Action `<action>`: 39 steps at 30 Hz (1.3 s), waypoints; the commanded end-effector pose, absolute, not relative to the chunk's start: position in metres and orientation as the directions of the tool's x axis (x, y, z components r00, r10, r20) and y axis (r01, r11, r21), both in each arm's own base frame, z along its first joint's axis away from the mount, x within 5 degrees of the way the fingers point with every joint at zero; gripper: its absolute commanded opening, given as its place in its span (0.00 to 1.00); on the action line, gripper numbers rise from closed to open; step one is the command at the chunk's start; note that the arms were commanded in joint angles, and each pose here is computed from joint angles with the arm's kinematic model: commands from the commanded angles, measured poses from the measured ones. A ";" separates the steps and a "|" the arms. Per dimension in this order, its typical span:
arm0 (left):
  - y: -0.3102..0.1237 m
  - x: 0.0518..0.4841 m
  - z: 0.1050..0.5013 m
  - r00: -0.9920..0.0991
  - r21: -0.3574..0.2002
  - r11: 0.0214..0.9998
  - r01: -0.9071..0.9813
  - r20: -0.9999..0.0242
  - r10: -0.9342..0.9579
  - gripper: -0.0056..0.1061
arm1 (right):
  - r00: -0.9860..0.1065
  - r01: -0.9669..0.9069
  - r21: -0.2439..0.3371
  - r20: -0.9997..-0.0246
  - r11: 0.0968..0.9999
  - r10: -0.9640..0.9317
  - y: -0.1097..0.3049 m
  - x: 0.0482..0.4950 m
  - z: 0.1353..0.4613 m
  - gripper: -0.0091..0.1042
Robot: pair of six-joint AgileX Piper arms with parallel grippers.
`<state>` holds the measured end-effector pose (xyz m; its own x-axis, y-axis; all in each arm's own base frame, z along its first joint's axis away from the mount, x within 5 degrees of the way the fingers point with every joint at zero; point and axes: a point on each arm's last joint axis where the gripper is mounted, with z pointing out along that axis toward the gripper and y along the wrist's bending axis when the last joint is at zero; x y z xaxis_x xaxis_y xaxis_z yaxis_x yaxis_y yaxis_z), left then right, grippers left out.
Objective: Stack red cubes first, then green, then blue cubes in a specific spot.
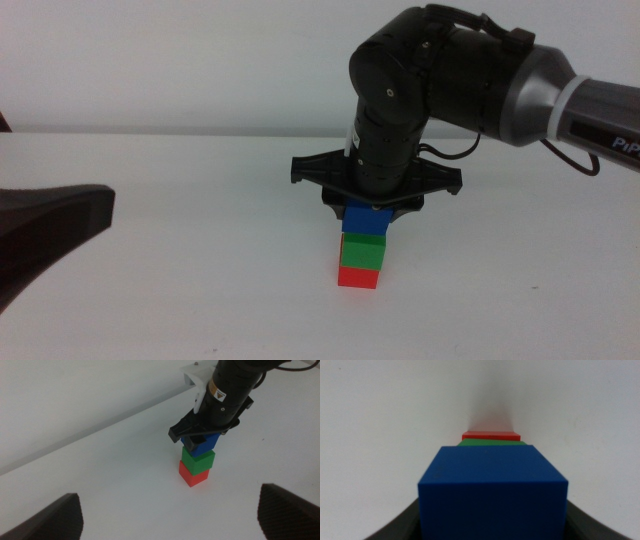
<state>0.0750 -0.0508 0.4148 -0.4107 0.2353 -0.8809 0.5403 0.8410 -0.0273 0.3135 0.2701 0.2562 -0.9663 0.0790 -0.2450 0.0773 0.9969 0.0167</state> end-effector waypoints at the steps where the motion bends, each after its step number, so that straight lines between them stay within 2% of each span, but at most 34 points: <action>1: -0.051 0.075 0.414 -0.404 -0.035 0.842 0.539 -0.887 0.222 0.89 | -0.980 0.095 -0.074 -0.185 0.993 0.080 0.263 0.309 0.251 0.18; 13: -0.051 0.075 0.414 -0.404 -0.035 0.842 0.539 -0.887 0.222 0.89 | -0.983 0.092 -0.089 -0.170 0.992 0.076 0.265 0.311 0.239 0.18; 20: -0.051 0.075 0.414 -0.405 -0.036 0.842 0.538 -0.887 0.221 0.89 | -0.984 0.085 -0.074 -0.162 0.994 0.073 0.268 0.312 0.234 0.18; 21: -0.051 0.075 0.414 -0.406 -0.037 0.842 0.537 -0.887 0.220 0.89 | -0.980 0.082 -0.050 -0.183 0.995 0.072 0.269 0.313 0.237 0.66; 24: -0.051 0.075 0.414 -0.406 -0.037 0.842 0.537 -0.887 0.220 0.89 | -0.976 0.072 -0.023 -0.208 0.997 0.066 0.269 0.314 0.244 0.81; 26: -0.051 0.075 0.414 -0.406 -0.037 0.842 0.537 -0.887 0.220 0.89 | -0.972 0.070 -0.006 -0.223 0.998 0.067 0.268 0.312 0.253 0.87; 29: -0.051 0.075 0.414 -0.406 -0.037 0.842 0.537 -0.887 0.220 0.89 | -0.961 0.068 0.028 -0.266 0.997 0.073 0.262 0.307 0.275 0.89; 35: -0.051 0.075 0.414 -0.404 -0.034 0.842 0.539 -0.887 0.223 0.89 | -0.894 -0.009 0.117 -0.445 0.993 0.044 0.229 0.279 0.362 0.89; 39: -0.051 0.075 0.414 -0.404 -0.034 0.842 0.539 -0.887 0.223 0.89 | -0.822 -0.088 0.124 -0.569 0.988 -0.002 0.180 0.249 0.414 0.89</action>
<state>0.0750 -0.0508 0.4148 -0.4107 0.2353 -0.8809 0.5403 0.8410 -0.0273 0.2628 0.2053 0.3947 -0.8500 0.0286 -0.5260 -0.0693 0.9838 0.1655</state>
